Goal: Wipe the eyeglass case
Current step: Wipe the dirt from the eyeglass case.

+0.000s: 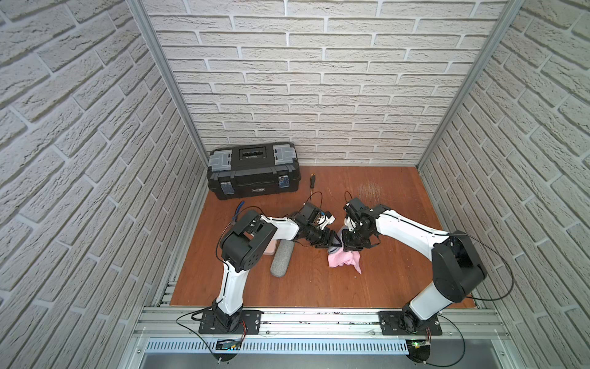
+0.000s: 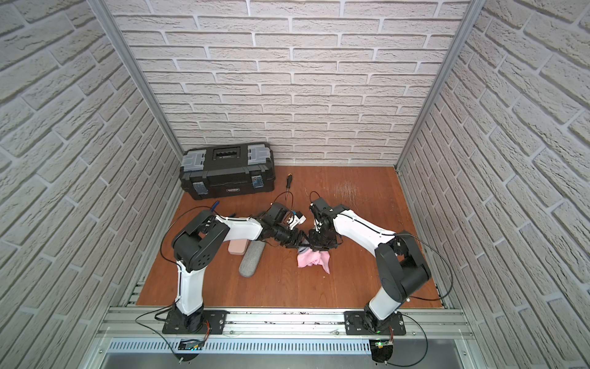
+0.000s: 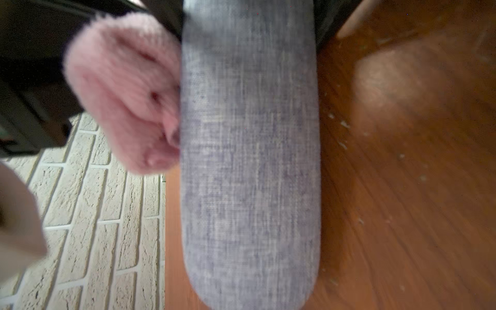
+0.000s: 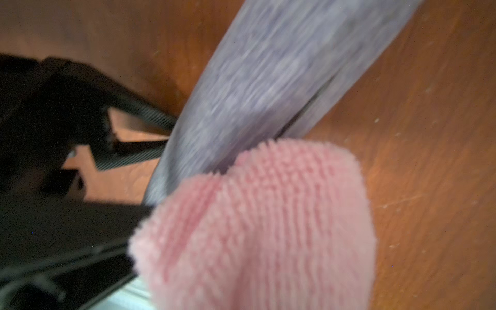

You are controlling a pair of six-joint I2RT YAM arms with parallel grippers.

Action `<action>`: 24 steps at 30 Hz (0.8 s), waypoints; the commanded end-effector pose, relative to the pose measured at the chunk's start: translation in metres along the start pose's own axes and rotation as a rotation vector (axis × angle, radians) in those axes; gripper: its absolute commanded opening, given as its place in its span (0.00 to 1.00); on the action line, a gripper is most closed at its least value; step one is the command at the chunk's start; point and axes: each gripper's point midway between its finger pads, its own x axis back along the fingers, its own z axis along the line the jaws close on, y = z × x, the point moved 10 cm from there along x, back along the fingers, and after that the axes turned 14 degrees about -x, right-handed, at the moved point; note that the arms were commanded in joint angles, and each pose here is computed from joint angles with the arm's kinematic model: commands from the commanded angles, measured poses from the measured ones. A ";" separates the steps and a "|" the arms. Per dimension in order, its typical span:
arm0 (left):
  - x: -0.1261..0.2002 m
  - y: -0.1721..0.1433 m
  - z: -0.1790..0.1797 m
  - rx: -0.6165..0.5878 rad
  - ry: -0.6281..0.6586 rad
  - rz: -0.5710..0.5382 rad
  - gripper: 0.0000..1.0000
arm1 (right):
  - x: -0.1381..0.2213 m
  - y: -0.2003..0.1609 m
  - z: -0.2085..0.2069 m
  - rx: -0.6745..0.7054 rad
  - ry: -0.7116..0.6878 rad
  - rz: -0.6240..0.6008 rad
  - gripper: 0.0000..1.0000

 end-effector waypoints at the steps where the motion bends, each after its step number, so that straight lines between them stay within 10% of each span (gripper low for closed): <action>1: -0.006 -0.008 0.015 0.056 0.059 0.017 0.28 | 0.033 -0.024 0.026 0.090 0.322 0.097 0.02; 7: -0.005 -0.009 0.013 0.048 0.079 0.023 0.28 | 0.063 0.005 -0.014 -0.032 0.285 0.021 0.02; 17: -0.005 -0.015 0.008 0.062 0.066 -0.007 0.27 | 0.075 0.076 -0.070 -0.179 -0.365 -0.340 0.02; 24: -0.005 -0.013 0.007 0.060 0.057 -0.007 0.26 | 0.041 0.091 -0.045 -0.143 -0.294 -0.288 0.02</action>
